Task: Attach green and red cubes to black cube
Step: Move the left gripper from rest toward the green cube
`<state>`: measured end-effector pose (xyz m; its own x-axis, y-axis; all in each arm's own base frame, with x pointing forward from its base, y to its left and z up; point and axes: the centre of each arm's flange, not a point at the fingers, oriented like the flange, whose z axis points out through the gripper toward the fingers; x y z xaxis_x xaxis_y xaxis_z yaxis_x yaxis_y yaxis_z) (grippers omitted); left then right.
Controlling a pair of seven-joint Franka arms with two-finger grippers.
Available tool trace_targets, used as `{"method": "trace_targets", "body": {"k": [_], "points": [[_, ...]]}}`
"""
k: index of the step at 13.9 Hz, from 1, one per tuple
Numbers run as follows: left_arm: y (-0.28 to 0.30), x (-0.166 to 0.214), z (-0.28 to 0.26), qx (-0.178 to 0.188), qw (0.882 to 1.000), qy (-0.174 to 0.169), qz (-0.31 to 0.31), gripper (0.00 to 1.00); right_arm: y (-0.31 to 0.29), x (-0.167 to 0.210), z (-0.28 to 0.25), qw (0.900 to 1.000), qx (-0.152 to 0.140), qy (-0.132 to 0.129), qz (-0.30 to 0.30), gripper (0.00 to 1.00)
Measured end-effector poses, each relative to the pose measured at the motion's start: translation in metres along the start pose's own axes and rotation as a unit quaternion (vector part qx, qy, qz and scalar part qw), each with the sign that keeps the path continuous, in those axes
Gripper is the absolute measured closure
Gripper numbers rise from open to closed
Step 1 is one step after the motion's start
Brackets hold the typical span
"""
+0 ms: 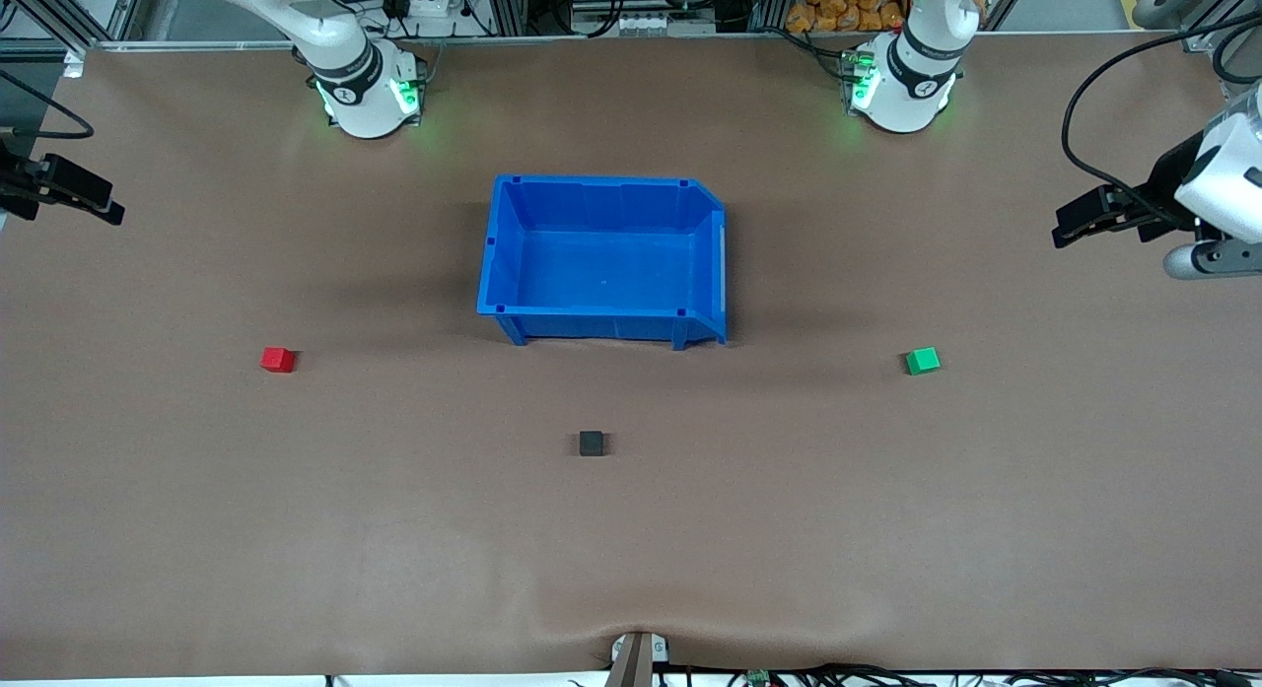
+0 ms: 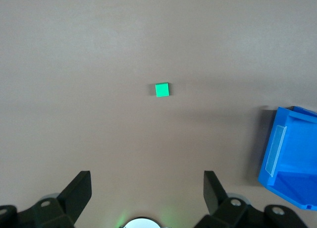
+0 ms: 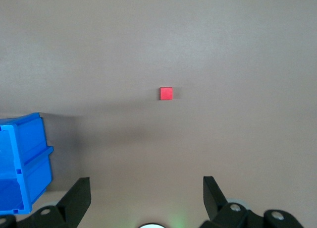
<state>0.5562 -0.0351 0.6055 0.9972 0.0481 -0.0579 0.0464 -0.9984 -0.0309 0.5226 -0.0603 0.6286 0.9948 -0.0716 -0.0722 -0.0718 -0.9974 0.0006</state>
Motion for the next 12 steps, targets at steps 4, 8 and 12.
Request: {"method": "trace_targets", "body": {"k": [4, 8, 12], "points": [[0.005, 0.0, 0.001, 0.0, 1.0, -0.003, 0.004, 0.0, 0.0, 0.0, 0.0, 1.0, 0.0, 0.001, 0.0, 0.0], [0.005, 0.007, 0.014, 0.001, 1.0, -0.015, 0.004, 0.0, -0.001, 0.003, 0.004, 1.0, -0.001, -0.004, 0.0, 0.0], [0.006, 0.018, 0.038, 0.002, 0.999, -0.039, 0.005, 0.0, -0.001, 0.006, 0.009, 1.0, -0.001, -0.008, 0.0, 0.0]]}}
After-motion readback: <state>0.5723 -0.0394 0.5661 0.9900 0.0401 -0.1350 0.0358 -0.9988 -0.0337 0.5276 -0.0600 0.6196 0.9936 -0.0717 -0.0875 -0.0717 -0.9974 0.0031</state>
